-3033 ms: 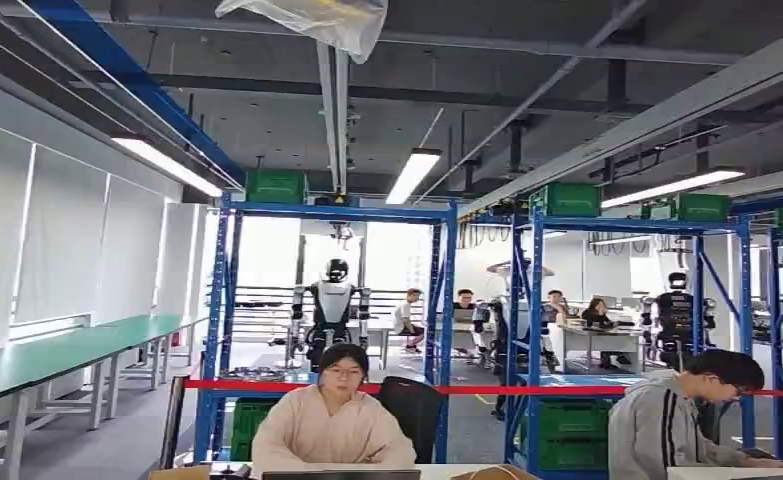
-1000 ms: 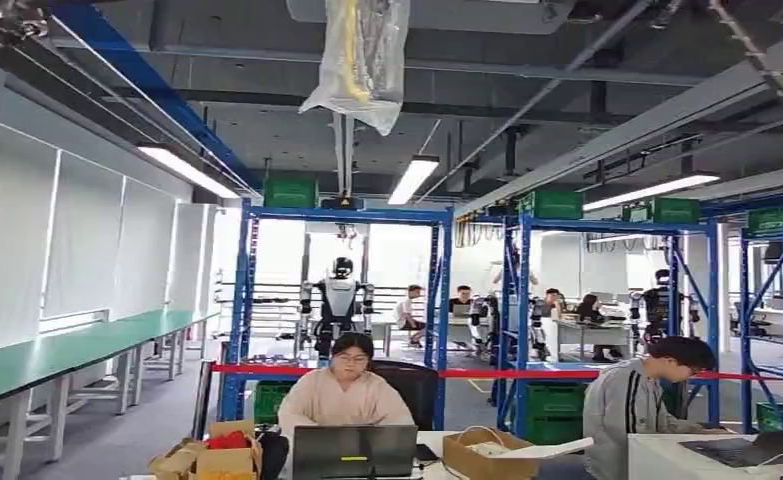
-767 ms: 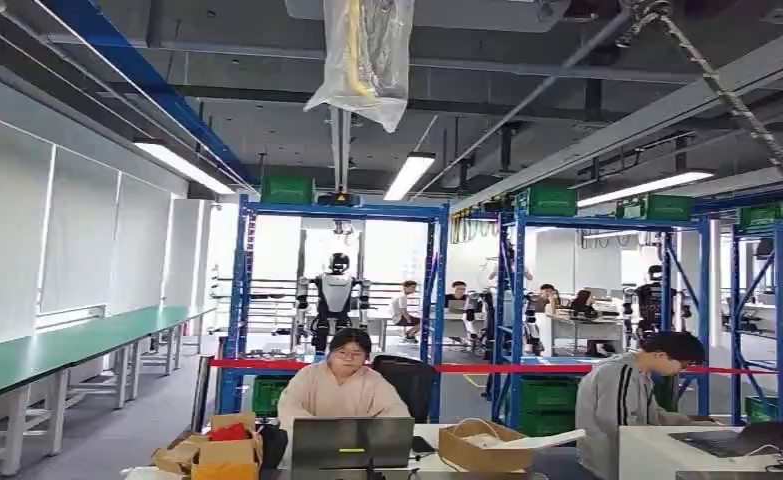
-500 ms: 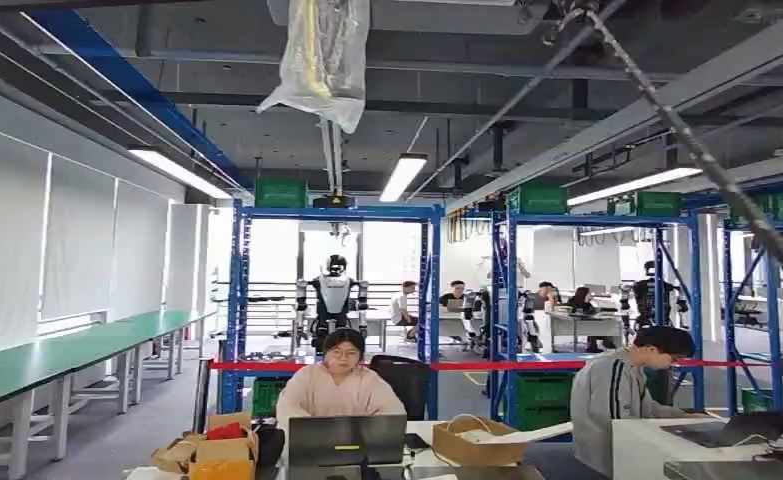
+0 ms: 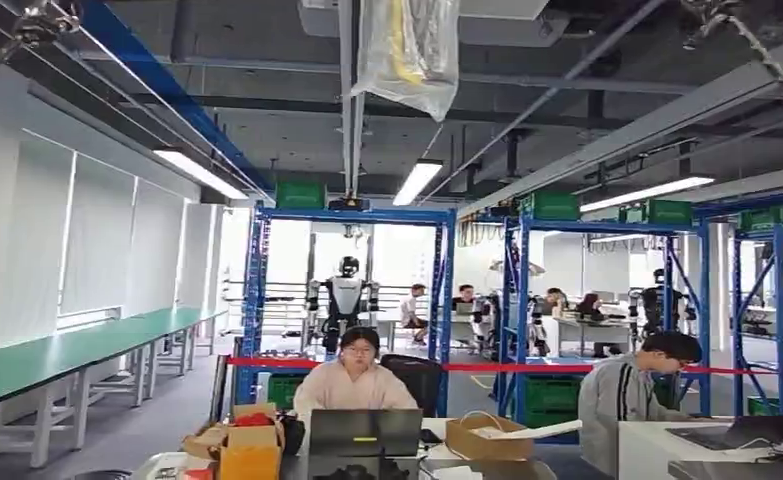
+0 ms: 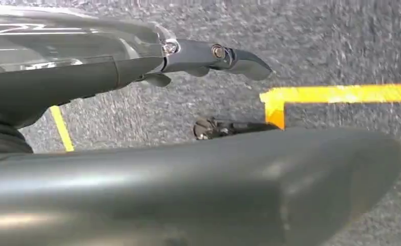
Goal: Take the parts from the cabinet and place them on the table.
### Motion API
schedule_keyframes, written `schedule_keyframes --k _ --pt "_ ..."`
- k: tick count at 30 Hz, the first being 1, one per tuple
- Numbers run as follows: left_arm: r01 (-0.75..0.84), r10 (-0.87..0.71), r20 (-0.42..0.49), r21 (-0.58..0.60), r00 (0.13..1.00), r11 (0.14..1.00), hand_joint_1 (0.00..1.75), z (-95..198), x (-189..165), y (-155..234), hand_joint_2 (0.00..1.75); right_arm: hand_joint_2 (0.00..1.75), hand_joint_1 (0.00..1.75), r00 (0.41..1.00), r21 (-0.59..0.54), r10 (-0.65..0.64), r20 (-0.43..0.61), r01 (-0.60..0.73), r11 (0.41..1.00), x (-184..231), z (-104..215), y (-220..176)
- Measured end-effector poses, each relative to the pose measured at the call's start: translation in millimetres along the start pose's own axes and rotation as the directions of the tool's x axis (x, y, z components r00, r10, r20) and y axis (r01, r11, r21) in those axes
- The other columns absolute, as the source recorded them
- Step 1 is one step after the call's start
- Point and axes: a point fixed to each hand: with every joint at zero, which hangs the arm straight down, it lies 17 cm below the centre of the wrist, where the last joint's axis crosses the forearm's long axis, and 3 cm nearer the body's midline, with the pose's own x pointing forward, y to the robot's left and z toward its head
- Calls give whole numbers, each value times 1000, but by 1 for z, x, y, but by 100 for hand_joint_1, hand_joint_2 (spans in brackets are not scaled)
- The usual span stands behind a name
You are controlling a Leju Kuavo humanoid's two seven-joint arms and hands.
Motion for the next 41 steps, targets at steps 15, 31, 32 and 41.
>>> schedule_keyframes --k 15,31,32,41 --pt "-18 18 -21 17 1000 1000 0 -1 -2 2 0 175 0 999 -9 -24 -31 24 1000 -2 0 -2" --pt "-40 40 -19 13 999 999 0 -2 3 -5 175 175 0 997 -43 5 -73 -8 999 -13 -1 -15" --pt "-41 41 -22 9 999 999 0 -2 2 -8 175 175 0 997 -50 8 -79 -12 999 -14 -1 -19" --pt "-52 52 -23 8 998 999 0 -1 1 -11 175 175 0 998 -45 13 -65 -16 999 -14 -1 -18"
